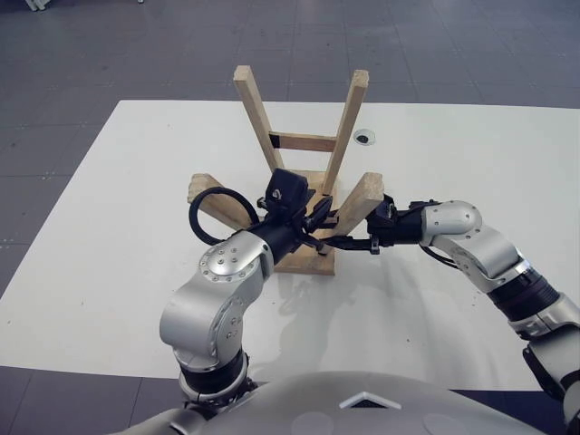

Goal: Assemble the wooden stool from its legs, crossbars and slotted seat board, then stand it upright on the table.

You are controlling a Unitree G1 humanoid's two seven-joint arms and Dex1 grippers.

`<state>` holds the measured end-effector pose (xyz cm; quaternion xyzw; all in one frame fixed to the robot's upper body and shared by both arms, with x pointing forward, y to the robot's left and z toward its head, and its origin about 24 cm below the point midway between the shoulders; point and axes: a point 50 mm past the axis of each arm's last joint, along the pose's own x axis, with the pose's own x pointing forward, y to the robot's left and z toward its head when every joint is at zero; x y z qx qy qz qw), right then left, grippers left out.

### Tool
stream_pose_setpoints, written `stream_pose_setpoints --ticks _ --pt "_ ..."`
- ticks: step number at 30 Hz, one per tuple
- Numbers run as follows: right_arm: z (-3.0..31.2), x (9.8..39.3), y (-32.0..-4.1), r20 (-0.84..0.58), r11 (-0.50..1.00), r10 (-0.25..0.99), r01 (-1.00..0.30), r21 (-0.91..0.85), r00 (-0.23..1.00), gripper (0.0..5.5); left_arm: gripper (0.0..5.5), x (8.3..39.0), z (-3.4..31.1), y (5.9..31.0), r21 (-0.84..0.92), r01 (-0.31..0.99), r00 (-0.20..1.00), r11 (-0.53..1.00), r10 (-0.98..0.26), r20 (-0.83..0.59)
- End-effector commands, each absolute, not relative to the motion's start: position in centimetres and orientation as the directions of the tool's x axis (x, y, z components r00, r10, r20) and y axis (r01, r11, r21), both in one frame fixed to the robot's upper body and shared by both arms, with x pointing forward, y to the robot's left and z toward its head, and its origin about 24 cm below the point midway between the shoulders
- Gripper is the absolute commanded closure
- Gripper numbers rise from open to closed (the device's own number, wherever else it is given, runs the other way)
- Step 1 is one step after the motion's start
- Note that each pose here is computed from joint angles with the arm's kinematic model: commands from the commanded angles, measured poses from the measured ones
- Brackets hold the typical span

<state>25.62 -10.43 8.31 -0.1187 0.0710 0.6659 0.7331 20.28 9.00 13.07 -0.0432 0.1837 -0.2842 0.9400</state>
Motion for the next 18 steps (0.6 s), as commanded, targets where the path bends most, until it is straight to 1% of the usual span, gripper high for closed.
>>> stream_pose_setpoints --ticks 1,3,4,5,7,8,9,10,11,13,15,18 --pt "-5.4 18.9 -21.4 -0.942 0.422 0.334 -0.891 0.166 -0.017 3.47 3.79 16.9 5.2 9.8 -0.356 0.387 0.467 0.85 -0.514 -0.72" --pt "-5.5 18.7 -21.3 -0.942 0.424 0.336 -0.89 0.169 -0.019 3.47 3.79 19.5 8.7 8.5 -0.334 0.393 0.66 0.856 -0.516 -0.546" --pt "-5.6 18.6 -21.2 -0.941 0.424 0.337 -0.889 0.172 -0.021 3.47 3.79 20.7 11.1 8.0 -0.337 0.409 0.741 0.848 -0.524 -0.42" --pt "-5.6 18.4 -21.2 -0.941 0.424 0.338 -0.889 0.174 -0.023 3.47 3.79 21.4 13.2 7.5 -0.354 0.422 0.788 0.835 -0.531 -0.311" --pt "-5.6 18.3 -21.1 -0.942 0.403 0.332 -0.897 0.182 -0.042 3.47 3.79 22.5 18.2 6.8 -0.414 0.462 0.842 0.784 -0.535 -0.073" --pt "-5.7 18.1 -21.1 -0.945 0.383 0.321 -0.903 0.193 -0.065 3.47 3.79 22.9 20.2 6.7 -0.443 0.477 0.852 0.759 -0.524 0.019" --pt "-5.9 17.8 -21.1 -0.947 0.351 0.302 -0.91 0.218 -0.111 3.47 3.79 23.6 22.9 6.9 -0.467 0.484 0.865 0.74 -0.485 0.129" --pt "-6.1 17.5 -21.2 -0.947 0.325 0.283 -0.913 0.246 -0.155 3.47 3.79 24.1 24.8 7.3 -0.483 0.483 0.873 0.73 -0.445 0.201" --pt "-6.4 17.0 -21.4 -0.945 0.298 0.259 -0.915 0.274 -0.199 3.47 3.79 24.5 26.2 7.8 -0.494 0.475 0.88 0.728 -0.407 0.245" --pt "-7.1 16.1 -22.6 -0.947 0.239 0.178 -0.922 0.306 -0.268 3.47 3.79 25.5 29.1 9.7 -0.484 0.444 0.893 0.754 -0.331 0.304" --pt "-7.6 16.1 -23.4 -0.955 0.252 0.147 -0.924 0.287 -0.257 3.47 3.79 25.7 31.9 11.5 -0.476 0.436 0.891 0.764 -0.293 0.346" --pt "-7.5 16.6 -23.8 -0.964 0.296 0.165 -0.921 0.252 -0.211 3.47 3.79 25.3 34.8 13.5 -0.461 0.428 0.885 0.777 -0.258 0.388"
